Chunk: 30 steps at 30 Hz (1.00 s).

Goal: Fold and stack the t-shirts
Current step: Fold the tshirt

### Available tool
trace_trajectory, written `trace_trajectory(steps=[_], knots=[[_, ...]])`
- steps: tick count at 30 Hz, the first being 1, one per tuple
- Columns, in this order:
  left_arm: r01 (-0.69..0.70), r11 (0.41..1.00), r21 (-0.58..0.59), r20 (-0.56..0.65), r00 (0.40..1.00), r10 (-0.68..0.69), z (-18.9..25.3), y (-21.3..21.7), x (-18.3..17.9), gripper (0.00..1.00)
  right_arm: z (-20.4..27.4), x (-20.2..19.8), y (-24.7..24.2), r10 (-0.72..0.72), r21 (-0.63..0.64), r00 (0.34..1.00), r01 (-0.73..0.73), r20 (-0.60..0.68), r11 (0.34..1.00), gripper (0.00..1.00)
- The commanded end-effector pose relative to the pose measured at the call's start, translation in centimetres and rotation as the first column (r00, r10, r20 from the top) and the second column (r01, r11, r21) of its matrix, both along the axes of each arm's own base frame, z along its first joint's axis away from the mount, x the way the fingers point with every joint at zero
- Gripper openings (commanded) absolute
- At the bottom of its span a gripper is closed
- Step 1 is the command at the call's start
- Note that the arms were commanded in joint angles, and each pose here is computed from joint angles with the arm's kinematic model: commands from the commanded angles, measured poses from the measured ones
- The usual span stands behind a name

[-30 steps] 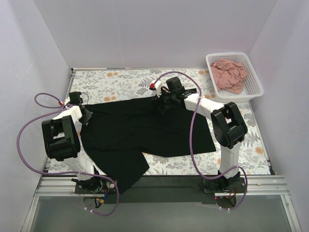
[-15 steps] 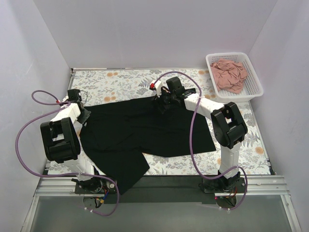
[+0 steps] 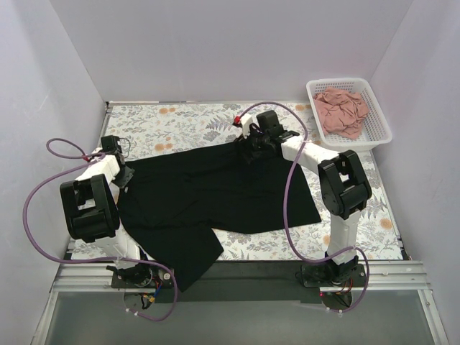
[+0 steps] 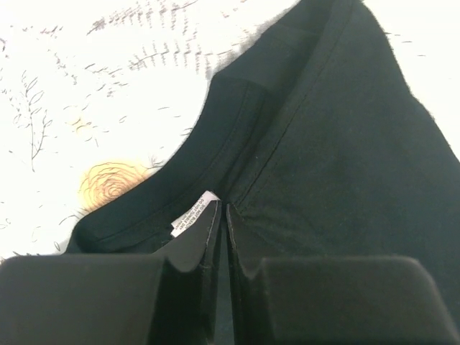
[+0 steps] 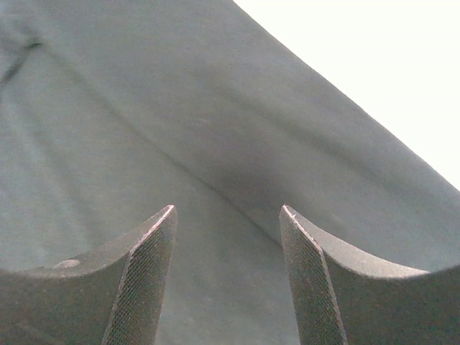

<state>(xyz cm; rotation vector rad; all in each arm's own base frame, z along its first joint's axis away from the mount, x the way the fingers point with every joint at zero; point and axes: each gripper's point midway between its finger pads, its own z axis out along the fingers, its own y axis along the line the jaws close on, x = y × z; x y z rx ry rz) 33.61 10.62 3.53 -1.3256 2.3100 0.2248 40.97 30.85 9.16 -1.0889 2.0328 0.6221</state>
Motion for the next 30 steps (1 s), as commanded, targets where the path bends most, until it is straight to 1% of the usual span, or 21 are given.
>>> trace_trajectory(steps=[1,2,3,5,7,9,10,12,13,14,15,16,17,18,20,21,23,24,26,30], knots=[[-0.070,0.997,0.028,0.005,0.998,0.070,0.3,1.3,-1.3,0.08,0.6,2.7,-1.9,-0.123,0.025,0.992,0.123,-0.002,0.992,0.66],[-0.085,0.996,0.024,0.008,0.996,0.085,0.3,1.4,-1.4,0.10,0.6,3.4,-2.8,-0.150,0.029,0.989,0.150,-0.009,0.988,0.66],[-0.095,0.995,0.021,0.013,0.995,0.095,0.5,1.5,-1.5,0.16,0.6,3.7,-3.2,-0.170,0.035,0.985,0.170,-0.020,0.985,0.66],[-0.113,0.993,0.025,0.058,0.992,0.111,1.9,1.8,-1.2,0.23,0.9,4.8,-4.7,-0.225,0.039,0.974,0.225,-0.023,0.973,0.66],[-0.114,0.993,0.026,0.129,0.986,0.110,4.1,1.8,-0.2,0.36,1.3,5.8,-5.8,-0.278,0.057,0.960,0.280,-0.039,0.958,0.64],[-0.110,0.993,0.032,0.211,0.972,0.101,6.6,2.0,1.1,0.43,1.1,6.9,-7.3,-0.324,0.063,0.944,0.327,-0.056,0.943,0.62],[-0.101,0.995,0.022,0.234,0.968,0.093,7.2,1.9,1.7,0.46,1.4,7.7,-8.1,-0.360,0.073,0.931,0.364,-0.064,0.929,0.60],[-0.085,0.996,0.012,0.284,0.956,0.078,8.3,1.9,3.3,0.46,0.8,8.7,-9.0,-0.398,0.070,0.914,0.403,-0.078,0.913,0.58],[-0.070,0.998,0.002,0.293,0.954,0.066,8.3,1.7,4.0,0.42,1.1,9.6,-9.7,-0.431,0.081,0.899,0.437,-0.085,0.896,0.56],[-0.049,0.999,-0.020,0.298,0.953,0.053,8.0,1.3,4.6,0.41,0.3,10.1,-10.0,-0.446,0.076,0.889,0.454,-0.099,0.888,0.56],[-0.033,0.999,-0.039,0.299,0.953,0.044,7.5,1.2,5.6,0.37,-0.1,10.9,-10.6,-0.474,0.081,0.873,0.484,-0.118,0.871,0.54],[-0.030,0.999,-0.039,0.294,0.955,0.040,7.0,1.2,6.1,0.37,-0.1,10.9,-10.7,-0.478,0.078,0.871,0.488,-0.117,0.870,0.53],[-0.016,0.999,-0.052,0.294,0.955,0.030,6.6,1.1,6.7,0.33,-0.6,11.8,-11.1,-0.498,0.079,0.858,0.509,-0.127,0.857,0.53],[-0.016,0.998,-0.062,0.265,0.964,0.032,5.0,1.2,7.1,0.31,-0.9,12.2,-11.3,-0.508,0.079,0.851,0.520,-0.132,0.851,0.53],[-0.015,0.998,-0.062,0.262,0.965,0.030,4.5,1.5,8.2,0.28,-1.7,13.1,-11.5,-0.513,0.088,0.844,0.530,-0.158,0.844,0.52],[-0.020,0.998,-0.061,0.243,0.969,0.035,3.3,1.8,8.5,0.27,-1.8,13.5,-11.6,-0.516,0.094,0.841,0.534,-0.166,0.840,0.52],[-0.025,0.998,-0.055,0.237,0.971,0.037,2.7,2.1,9.2,0.25,-2.9,14.0,-12.1,-0.521,0.096,0.829,0.546,-0.201,0.832,0.53],[-0.032,0.998,-0.053,0.216,0.976,0.043,1.5,2.3,9.4,0.25,-3.2,14.1,-12.3,-0.529,0.101,0.819,0.559,-0.221,0.823,0.53],[-0.035,0.998,-0.054,0.205,0.978,0.045,0.9,2.5,9.9,0.24,-4.4,14.4,-13.1,-0.545,0.093,0.798,0.582,-0.257,0.808,0.53],[-0.049,0.996,-0.073,0.151,0.987,0.059,-2.0,2.6,10.2,0.24,-6.6,14.4,-15.1,-0.596,0.067,0.733,0.648,-0.328,0.759,0.53]])
